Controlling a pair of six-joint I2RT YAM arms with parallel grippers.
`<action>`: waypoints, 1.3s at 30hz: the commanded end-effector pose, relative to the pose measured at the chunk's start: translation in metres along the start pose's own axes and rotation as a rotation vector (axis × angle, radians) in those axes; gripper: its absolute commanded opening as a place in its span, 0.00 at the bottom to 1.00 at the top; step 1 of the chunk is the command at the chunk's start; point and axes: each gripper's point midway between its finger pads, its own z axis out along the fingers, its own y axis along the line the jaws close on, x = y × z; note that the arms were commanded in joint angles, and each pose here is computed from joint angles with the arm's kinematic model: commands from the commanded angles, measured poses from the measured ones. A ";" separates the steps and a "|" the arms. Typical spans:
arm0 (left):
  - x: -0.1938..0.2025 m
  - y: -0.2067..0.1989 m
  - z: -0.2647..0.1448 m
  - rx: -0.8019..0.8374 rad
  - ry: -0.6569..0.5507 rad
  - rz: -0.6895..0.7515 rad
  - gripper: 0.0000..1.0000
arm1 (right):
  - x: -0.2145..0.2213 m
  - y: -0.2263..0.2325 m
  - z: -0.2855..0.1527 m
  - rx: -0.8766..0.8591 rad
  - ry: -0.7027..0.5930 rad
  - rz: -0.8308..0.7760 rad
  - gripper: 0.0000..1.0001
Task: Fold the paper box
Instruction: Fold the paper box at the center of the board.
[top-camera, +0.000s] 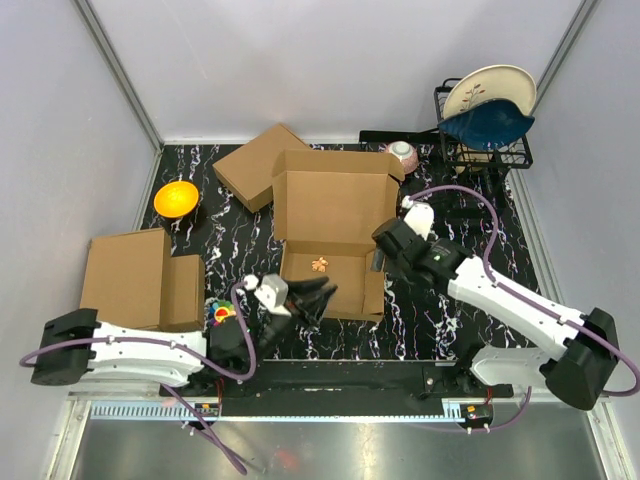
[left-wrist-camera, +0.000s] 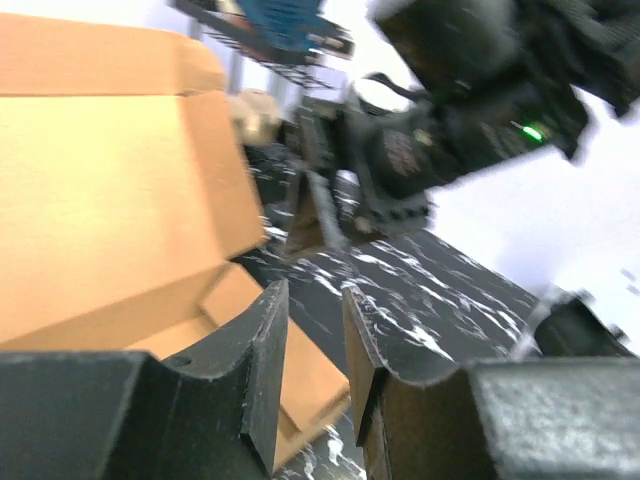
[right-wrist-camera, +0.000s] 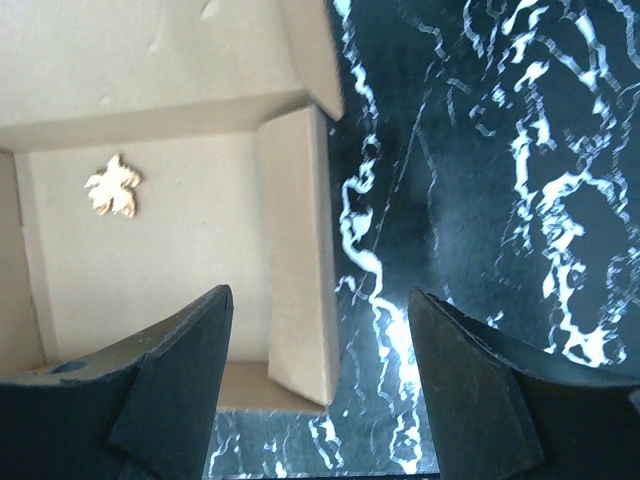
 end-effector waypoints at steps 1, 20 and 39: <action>0.004 0.070 0.009 -0.320 0.139 0.107 0.32 | -0.008 -0.007 0.017 0.016 0.003 -0.071 0.77; 0.077 0.212 -0.040 -0.873 0.324 -0.004 0.50 | 0.057 0.005 0.109 0.089 0.170 -0.244 0.70; 0.113 0.193 -0.006 -0.666 0.335 -0.017 0.51 | 0.038 -0.023 0.118 0.306 0.145 -0.410 0.35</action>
